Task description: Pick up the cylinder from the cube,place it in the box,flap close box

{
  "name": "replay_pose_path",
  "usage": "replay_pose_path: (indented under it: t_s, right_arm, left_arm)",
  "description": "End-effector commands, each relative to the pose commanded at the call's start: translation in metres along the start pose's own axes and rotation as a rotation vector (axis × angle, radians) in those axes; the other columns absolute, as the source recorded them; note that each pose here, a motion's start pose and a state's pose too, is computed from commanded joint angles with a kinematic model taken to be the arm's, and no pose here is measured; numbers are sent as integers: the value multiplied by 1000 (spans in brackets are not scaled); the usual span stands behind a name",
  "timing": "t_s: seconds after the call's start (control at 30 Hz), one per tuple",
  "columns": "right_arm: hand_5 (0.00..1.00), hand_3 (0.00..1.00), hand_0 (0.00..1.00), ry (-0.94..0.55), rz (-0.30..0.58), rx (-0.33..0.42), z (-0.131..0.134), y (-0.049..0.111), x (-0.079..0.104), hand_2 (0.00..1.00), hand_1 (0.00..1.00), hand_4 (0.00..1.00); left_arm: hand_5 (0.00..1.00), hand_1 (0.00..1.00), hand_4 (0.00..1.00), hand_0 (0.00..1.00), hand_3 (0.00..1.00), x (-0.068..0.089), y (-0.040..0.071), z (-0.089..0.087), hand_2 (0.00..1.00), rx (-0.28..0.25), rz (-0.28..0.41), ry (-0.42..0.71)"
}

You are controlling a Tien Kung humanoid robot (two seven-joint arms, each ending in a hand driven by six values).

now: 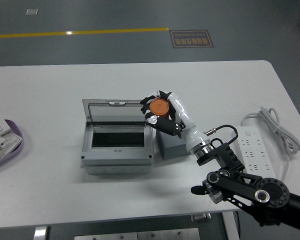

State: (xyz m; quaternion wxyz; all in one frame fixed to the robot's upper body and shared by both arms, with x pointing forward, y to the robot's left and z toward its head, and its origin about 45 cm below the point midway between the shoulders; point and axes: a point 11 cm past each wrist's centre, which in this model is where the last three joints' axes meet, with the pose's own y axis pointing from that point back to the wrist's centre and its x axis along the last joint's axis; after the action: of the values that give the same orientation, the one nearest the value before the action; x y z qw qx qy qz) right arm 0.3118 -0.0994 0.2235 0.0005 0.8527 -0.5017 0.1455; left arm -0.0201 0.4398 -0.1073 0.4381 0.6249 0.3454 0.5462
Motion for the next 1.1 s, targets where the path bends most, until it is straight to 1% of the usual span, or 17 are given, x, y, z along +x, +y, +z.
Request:
replay_pose_path:
  t_s: [0.07,0.1,0.2,0.27,0.3,0.37,0.47,0.5,0.6,0.67,0.7,0.77,0.87,0.9,1.07,1.1]
  right_arm:
    - [2,244,396,13,-29,10,-6,-4,-8,334,384,2]
    - [2,228,299,28,-57,15,-11,-7,-16,308,289,2]
    - [2,228,299,88,-166,13,-20,-17,-39,308,289,2]
    - [2,228,299,143,-228,-2,-22,-20,-51,308,289,2]
    - [2,235,216,175,-259,-12,-21,-22,-57,313,273,2]
    - [2,235,216,260,-327,-40,-18,-25,-71,313,273,2]
    - [2,235,216,389,-394,-84,-11,-27,-82,313,273,2]
    - [2,325,278,433,-413,-98,-8,-28,-85,405,355,2]
    - [2,325,278,579,-466,-150,2,-28,-90,405,355,2]
    - [2,325,278,656,-487,-178,7,-28,-91,405,355,2]
    - [2,503,452,693,-492,-191,10,-29,-91,531,497,77]
    - [2,503,452,771,-487,-216,15,-30,-88,531,497,77]
    - [2,503,452,851,-452,-234,17,-33,-83,531,497,77]
    - [160,667,645,871,-440,-234,17,-35,-81,655,643,265]
    - [160,667,645,940,-383,-211,13,-39,-75,655,643,265]
    - [223,693,739,945,-376,-208,13,-40,-75,693,683,401]
  left_arm:
    - [132,549,707,513,595,0,0,0,555,0,1,0]
    - [132,550,707,512,596,1,0,-1,556,1,2,0]
    - [132,550,707,512,596,0,0,-3,556,6,1,-4]
    - [132,550,707,512,596,0,0,-4,556,10,0,-6]
    - [132,550,709,512,597,0,0,-5,556,13,0,-8]
    - [132,550,709,512,597,1,0,-6,556,16,2,-9]
    - [132,550,709,512,597,3,0,-6,556,17,6,-10]
    - [134,549,708,512,596,4,0,-6,556,17,6,-11]
    - [134,549,708,512,596,5,0,-5,556,17,8,-12]
    - [134,549,708,512,596,5,0,-5,556,17,7,-14]
    - [141,549,709,512,595,5,0,-5,555,17,7,-14]
    - [141,549,709,512,595,5,0,-4,555,16,6,-16]
    - [141,549,709,512,595,5,0,-4,555,16,7,-17]
    - [143,549,711,512,596,5,0,-4,555,16,7,-17]
    - [143,549,711,512,596,6,0,-3,555,14,7,-19]
    - [144,549,711,512,595,5,0,-3,555,14,7,-19]
